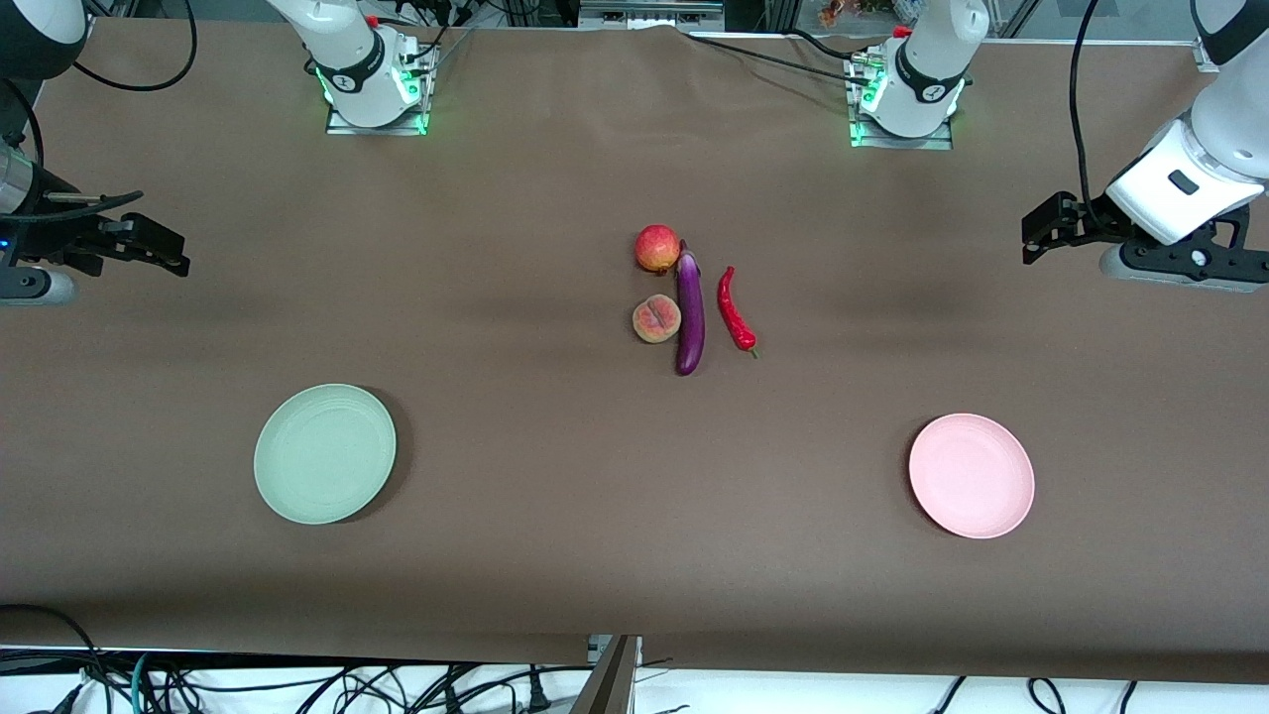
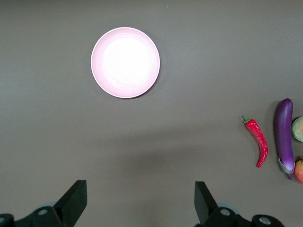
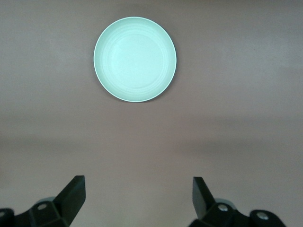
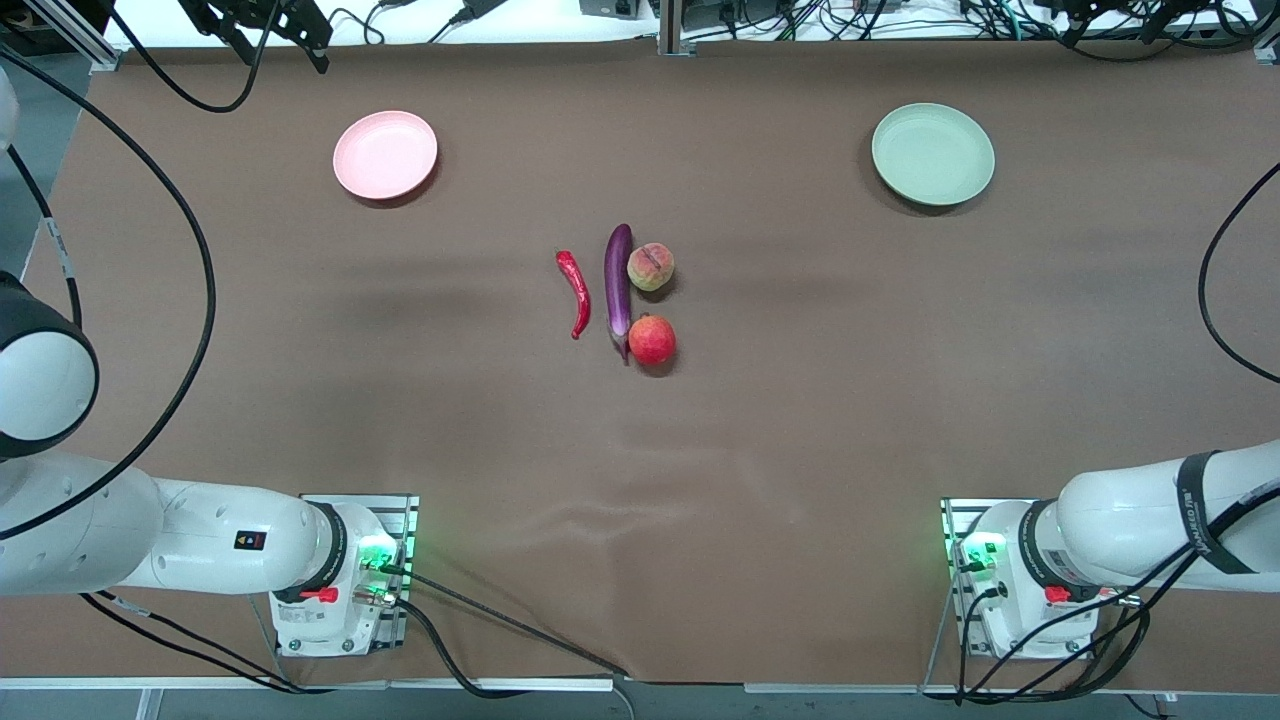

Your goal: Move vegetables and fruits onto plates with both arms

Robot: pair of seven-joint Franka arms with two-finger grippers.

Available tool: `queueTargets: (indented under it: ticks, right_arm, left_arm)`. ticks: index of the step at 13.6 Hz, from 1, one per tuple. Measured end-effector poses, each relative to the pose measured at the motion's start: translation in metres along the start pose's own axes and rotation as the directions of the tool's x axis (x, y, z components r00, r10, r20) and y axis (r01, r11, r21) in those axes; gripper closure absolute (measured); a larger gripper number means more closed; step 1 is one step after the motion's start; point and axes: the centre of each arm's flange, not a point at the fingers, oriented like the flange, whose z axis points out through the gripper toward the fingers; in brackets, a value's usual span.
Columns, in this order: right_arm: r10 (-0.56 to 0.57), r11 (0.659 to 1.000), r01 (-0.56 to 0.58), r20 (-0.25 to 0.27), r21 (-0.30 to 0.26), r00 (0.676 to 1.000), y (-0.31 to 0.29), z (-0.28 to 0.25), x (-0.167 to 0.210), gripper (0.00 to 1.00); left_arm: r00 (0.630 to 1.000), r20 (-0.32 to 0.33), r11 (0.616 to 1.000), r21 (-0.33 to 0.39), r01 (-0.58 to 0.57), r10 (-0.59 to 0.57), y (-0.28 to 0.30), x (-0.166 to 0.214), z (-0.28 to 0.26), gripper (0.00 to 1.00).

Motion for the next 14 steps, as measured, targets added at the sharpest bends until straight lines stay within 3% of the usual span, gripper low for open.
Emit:
queueTargets:
  ticks: [14]
  right_arm:
    - [0.003,1.000,-0.003,0.007,0.001,1.000,0.0021,0.0055,0.0031,0.00]
  left_arm:
    - [0.999,0.034,1.000,-0.001,-0.003,0.003,0.0016,-0.0007,0.0065,0.00]
